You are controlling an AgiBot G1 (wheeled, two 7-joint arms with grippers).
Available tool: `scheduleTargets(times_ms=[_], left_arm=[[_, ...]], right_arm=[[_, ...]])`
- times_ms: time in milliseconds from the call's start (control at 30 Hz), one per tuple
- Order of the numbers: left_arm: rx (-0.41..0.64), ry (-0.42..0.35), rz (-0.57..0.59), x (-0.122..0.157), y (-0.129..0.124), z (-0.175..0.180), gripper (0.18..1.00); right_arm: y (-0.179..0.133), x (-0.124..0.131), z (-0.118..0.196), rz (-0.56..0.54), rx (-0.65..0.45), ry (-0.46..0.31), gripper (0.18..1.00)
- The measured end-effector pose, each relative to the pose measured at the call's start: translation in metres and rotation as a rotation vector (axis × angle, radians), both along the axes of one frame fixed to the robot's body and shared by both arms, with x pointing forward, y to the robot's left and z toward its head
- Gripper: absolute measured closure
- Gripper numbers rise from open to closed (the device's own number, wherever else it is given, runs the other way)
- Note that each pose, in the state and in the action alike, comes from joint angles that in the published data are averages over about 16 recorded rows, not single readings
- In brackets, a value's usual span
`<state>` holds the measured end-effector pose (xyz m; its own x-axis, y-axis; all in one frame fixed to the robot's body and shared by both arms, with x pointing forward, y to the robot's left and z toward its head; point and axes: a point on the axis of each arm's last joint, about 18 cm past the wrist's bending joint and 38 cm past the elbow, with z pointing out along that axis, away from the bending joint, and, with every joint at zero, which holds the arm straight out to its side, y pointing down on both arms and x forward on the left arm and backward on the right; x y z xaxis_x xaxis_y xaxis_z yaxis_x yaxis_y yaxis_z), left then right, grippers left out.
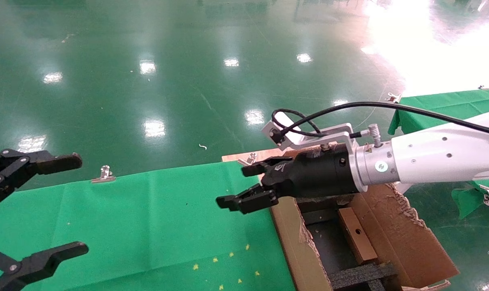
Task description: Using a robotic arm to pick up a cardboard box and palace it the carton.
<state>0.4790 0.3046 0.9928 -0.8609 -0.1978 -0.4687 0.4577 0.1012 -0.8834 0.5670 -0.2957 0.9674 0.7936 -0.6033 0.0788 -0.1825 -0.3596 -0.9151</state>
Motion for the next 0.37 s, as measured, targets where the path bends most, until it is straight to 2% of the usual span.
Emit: scheduleTargets(times_ms=[133,367], left_arm=[[0.000,0.000,0.000,0.000,0.000,0.000,0.184],[0.000,0.000,0.000,0.000,0.000,0.000,0.184]], right_arm=[[0.005,-0.011,0.002,0.096,0.020,-0.046,0.178],[0.008,-0.022,0.005,0.178,0.040,-0.097,0.178]])
